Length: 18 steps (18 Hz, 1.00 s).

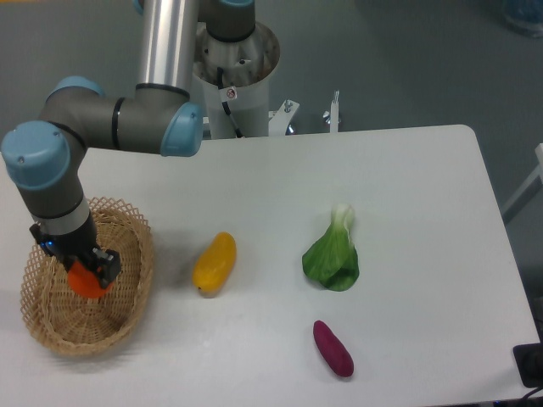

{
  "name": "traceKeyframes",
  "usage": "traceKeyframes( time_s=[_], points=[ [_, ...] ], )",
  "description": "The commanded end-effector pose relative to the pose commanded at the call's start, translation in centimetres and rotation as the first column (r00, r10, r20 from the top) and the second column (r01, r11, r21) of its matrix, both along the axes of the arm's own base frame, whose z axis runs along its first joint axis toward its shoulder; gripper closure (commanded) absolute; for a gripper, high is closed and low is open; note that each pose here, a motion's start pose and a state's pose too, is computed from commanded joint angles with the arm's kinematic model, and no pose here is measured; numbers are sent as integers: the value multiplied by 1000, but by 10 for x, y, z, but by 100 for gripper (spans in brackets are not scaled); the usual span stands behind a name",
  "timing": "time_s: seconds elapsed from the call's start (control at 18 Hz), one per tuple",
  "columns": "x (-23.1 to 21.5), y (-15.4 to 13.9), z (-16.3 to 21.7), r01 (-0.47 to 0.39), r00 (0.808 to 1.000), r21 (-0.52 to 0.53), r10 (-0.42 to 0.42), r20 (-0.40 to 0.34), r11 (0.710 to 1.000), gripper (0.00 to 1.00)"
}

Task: Place the orange in the basket
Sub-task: 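Lower the orange into the wicker basket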

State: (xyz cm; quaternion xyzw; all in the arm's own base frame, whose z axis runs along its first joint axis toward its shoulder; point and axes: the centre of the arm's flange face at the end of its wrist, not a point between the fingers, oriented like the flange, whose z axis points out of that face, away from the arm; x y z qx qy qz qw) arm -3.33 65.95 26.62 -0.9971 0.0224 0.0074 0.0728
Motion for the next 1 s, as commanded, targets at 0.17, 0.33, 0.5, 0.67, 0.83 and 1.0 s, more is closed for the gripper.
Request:
traceKeyframes(
  time_s=[0.17, 0.33, 0.5, 0.67, 0.83, 1.0],
  points=[
    [5, 1, -2, 9, 1000, -3, -9, 2, 1000, 45],
    [5, 2, -10, 8, 1000, -14, -8, 5, 1000, 44],
    [5, 3, -11, 5, 1000, -14, -5, 6, 1000, 43],
    [4, 3, -10, 5, 1000, -13, -5, 5, 1000, 42],
    [4, 3, -11, 5, 1000, -14, -5, 6, 1000, 40],
    [4, 3, -11, 8, 1000, -16, -8, 4, 1000, 36]
  ],
)
